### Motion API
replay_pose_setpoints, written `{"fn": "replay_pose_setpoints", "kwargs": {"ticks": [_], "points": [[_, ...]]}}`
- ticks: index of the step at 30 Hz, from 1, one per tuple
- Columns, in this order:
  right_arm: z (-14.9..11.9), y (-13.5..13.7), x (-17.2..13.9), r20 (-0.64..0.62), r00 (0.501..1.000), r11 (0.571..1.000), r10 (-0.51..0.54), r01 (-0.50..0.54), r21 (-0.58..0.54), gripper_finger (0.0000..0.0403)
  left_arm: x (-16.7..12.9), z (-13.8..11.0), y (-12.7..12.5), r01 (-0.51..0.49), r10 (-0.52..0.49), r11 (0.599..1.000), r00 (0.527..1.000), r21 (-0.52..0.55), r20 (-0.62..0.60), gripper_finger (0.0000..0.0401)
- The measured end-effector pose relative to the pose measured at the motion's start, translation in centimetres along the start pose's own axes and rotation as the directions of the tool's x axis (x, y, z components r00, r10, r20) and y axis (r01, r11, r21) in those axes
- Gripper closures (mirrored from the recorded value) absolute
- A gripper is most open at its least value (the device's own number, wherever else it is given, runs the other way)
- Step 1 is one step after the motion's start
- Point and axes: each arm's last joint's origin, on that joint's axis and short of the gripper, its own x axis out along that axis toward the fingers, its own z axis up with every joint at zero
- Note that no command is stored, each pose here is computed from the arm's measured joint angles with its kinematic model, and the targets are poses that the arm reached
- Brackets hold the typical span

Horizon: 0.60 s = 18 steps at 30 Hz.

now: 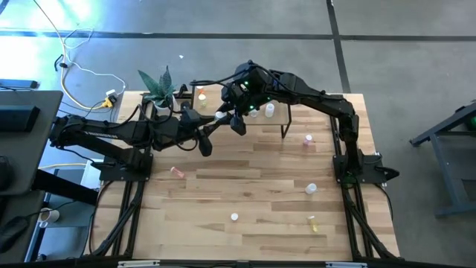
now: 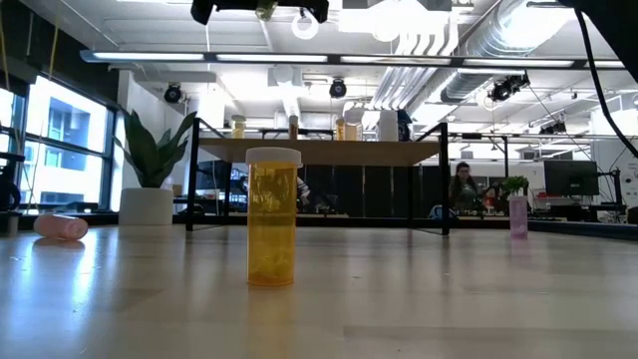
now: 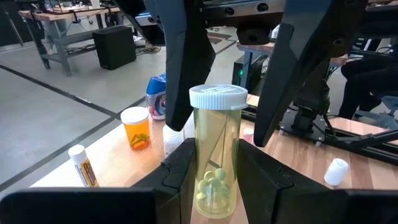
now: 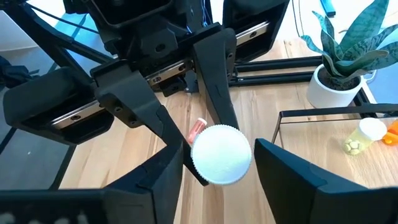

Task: Pick and place medicine bottles onto shelf by color
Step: Put the top yellow pill bottle on the shelf

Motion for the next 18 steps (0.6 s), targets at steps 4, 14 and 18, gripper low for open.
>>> {"fn": "replay_pose_setpoints", "kwargs": {"ticks": [4, 14, 18], "points": [[0.00, 0.00, 0.00, 0.000, 1.000, 1.000, 0.000, 0.000, 0.000, 0.0217, 0.00, 0.00, 0.00, 0.000, 0.000, 1.000, 1.000, 0.000, 0.000, 0.0311], [0.04, 0.00, 0.00, 0.004, 1.000, 1.000, 0.000, 0.000, -0.001, 0.0285, 0.00, 0.00, 0.00, 0.001, -0.001, 1.000, 1.000, 0.000, 0.000, 0.0311], [0.03, 0.00, 0.00, 0.003, 1.000, 1.000, 0.001, -0.001, -0.001, 0.0299, 0.00, 0.00, 0.00, 0.000, 0.000, 1.000, 1.000, 0.000, 0.000, 0.0311]]}}
